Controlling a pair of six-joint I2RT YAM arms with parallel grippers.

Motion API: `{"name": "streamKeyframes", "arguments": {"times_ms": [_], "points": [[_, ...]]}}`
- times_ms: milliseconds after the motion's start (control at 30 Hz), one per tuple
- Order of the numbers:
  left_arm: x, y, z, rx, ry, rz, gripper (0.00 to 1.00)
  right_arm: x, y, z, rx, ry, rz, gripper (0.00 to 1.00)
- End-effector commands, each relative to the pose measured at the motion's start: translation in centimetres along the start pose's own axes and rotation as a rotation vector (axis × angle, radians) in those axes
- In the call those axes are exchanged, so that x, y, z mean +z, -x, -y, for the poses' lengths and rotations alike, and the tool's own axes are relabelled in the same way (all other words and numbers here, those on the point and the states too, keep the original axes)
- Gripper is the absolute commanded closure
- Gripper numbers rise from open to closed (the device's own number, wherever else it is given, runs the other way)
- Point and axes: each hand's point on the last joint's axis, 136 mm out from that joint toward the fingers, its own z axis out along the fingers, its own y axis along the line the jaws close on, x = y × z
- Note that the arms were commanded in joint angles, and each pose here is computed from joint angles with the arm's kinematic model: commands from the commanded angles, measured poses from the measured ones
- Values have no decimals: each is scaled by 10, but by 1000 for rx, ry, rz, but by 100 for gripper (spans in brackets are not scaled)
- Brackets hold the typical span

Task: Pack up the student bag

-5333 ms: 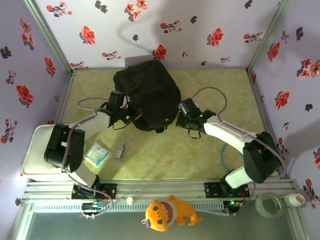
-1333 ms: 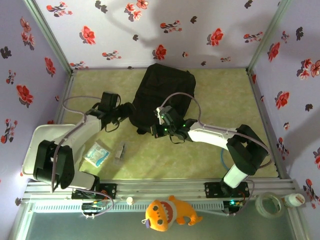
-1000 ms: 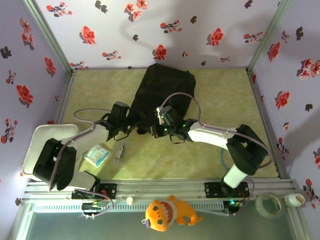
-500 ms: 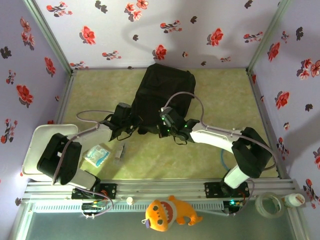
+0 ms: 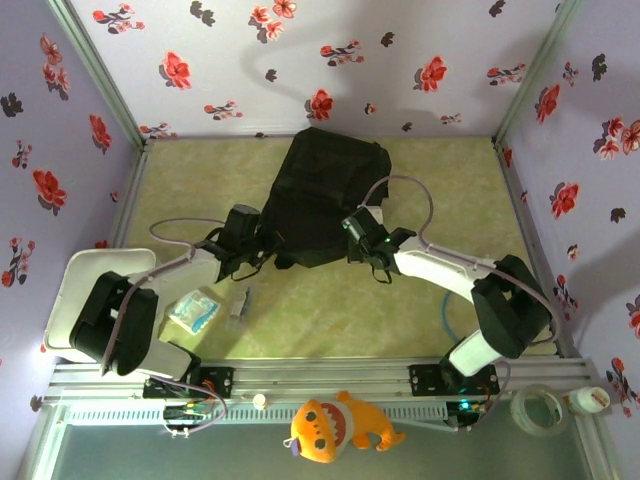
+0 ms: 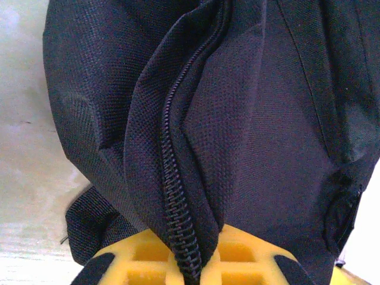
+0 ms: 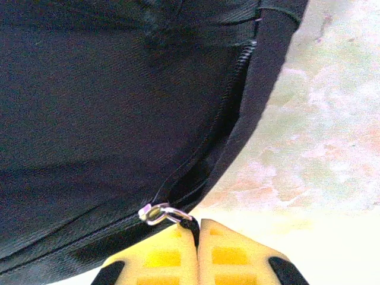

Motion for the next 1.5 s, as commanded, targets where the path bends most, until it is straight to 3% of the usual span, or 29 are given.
{"name": "streamKeyframes", "arguments": {"times_ms": [0, 367, 500, 633, 767, 900, 1267, 1467], "points": [[-12, 11, -4, 50, 31, 24, 100, -5, 20, 33, 24, -128, 26, 100], [-16, -21, -35, 158, 151, -147, 100, 26, 53, 71, 28, -241, -49, 100], [-14, -26, -32, 180, 136, -182, 100, 28, 71, 73, 19, -239, -34, 95], [-13, -27, -27, 199, 119, -201, 100, 24, 82, 65, -8, -185, -18, 90], [-12, -25, -18, 209, 99, -198, 100, 18, 76, 40, -44, -23, -29, 88], [-11, -22, -13, 213, 90, -197, 100, 7, 69, 44, -47, -10, -15, 87], [-11, -21, -4, 226, 73, -204, 98, -11, 47, 34, 30, 124, -14, 67], [-23, -19, -7, 273, 116, -202, 80, -9, 43, 30, 156, 166, -29, 50]]}}
